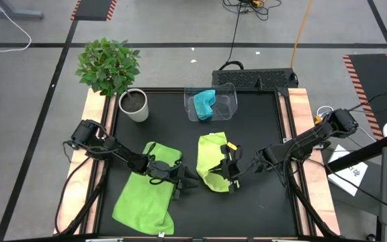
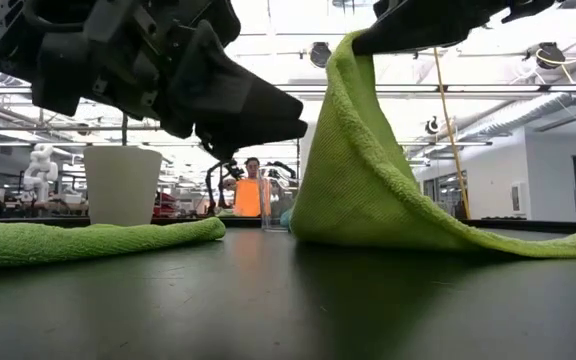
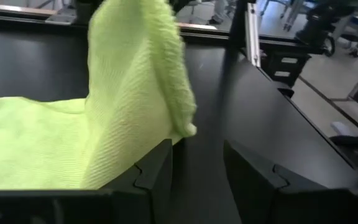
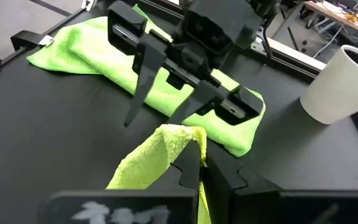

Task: Fold microfiber towels
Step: Fold the light green microfiber cloth

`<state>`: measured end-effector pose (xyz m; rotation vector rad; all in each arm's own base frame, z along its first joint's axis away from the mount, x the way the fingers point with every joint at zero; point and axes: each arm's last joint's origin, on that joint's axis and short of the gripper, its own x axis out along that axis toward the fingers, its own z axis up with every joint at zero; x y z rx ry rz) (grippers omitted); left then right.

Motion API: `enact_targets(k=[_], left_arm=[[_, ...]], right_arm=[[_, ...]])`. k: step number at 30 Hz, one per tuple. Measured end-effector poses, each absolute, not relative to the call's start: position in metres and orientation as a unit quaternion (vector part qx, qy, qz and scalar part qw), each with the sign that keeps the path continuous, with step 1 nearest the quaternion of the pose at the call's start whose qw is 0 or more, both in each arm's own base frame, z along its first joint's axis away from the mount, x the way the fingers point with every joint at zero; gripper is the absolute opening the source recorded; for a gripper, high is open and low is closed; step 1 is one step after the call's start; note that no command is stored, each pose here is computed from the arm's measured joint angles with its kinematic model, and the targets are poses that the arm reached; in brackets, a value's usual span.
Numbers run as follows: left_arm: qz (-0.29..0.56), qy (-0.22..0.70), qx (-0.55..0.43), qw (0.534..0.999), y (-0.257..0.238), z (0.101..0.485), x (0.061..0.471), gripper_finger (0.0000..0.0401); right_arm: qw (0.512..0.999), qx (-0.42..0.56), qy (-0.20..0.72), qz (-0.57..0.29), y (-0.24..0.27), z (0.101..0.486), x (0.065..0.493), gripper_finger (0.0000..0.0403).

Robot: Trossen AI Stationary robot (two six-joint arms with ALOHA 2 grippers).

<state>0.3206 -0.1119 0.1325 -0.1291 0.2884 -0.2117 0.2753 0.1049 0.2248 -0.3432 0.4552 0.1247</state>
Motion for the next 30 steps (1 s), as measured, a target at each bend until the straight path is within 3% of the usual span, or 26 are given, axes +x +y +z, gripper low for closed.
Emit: enact_targets(k=[14, 21, 30], left_arm=[[-0.044, 0.169, -0.093, 0.980, -0.104, 0.143, 0.341, 0.0145], [-0.058, 0.201, -0.091, 0.974, -0.124, 0.149, 0.344, 0.0145], [-0.098, 0.160, -0.061, 0.980, -0.146, 0.158, 0.339, 0.0145]], right_arm=[[0.949, -0.195, 0.234, 0.084, 0.106, 0.212, 0.295, 0.0000], [0.934, -0.228, 0.260, 0.090, 0.112, 0.216, 0.312, 0.0000], [0.928, -0.256, 0.264, 0.063, 0.106, 0.220, 0.314, 0.0000]])
